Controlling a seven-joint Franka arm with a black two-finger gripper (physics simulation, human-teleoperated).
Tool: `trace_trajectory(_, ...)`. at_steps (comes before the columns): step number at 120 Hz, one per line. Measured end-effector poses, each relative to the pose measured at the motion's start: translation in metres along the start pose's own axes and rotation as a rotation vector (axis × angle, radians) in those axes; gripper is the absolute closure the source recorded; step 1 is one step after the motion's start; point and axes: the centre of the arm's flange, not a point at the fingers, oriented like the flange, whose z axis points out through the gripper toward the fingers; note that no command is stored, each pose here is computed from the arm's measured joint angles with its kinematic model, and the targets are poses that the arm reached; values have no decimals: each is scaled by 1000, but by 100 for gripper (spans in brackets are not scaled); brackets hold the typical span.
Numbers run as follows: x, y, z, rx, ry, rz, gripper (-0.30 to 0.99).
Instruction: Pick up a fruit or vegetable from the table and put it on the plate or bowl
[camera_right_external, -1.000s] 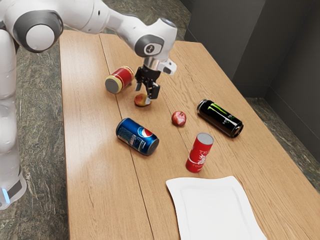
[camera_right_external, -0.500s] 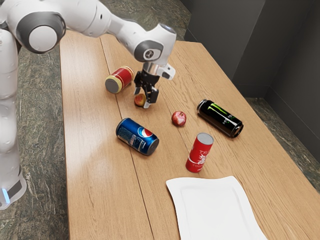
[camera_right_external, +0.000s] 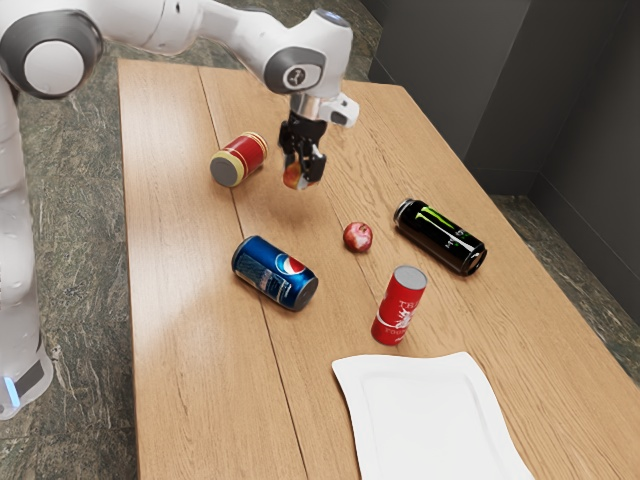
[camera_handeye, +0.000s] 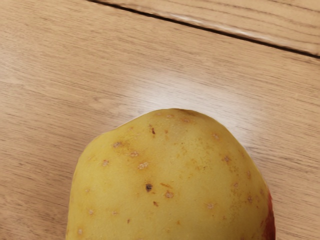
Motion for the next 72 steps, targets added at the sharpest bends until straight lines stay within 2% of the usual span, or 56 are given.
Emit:
trace_trajectory(12,17,12,-100,13,127,20,36)
trace_trajectory(18,18,34,-135,14,161,56,35)
trace_trajectory(27,19,82,-158,7,169,140,35)
trace_trajectory(43,6,177,-169,-4,154,313,35)
trace_trajectory(50,-1,236,-167,-15,148,427,34)
trace_trajectory(56,-39,334,-165,-26,142,612,35)
trace_trajectory(64,-143,475,-163,-43,142,913,37)
trace_trajectory(68,-180,511,-163,-50,147,1003,38)
trace_trajectory(72,-194,525,-162,-51,150,1036,38)
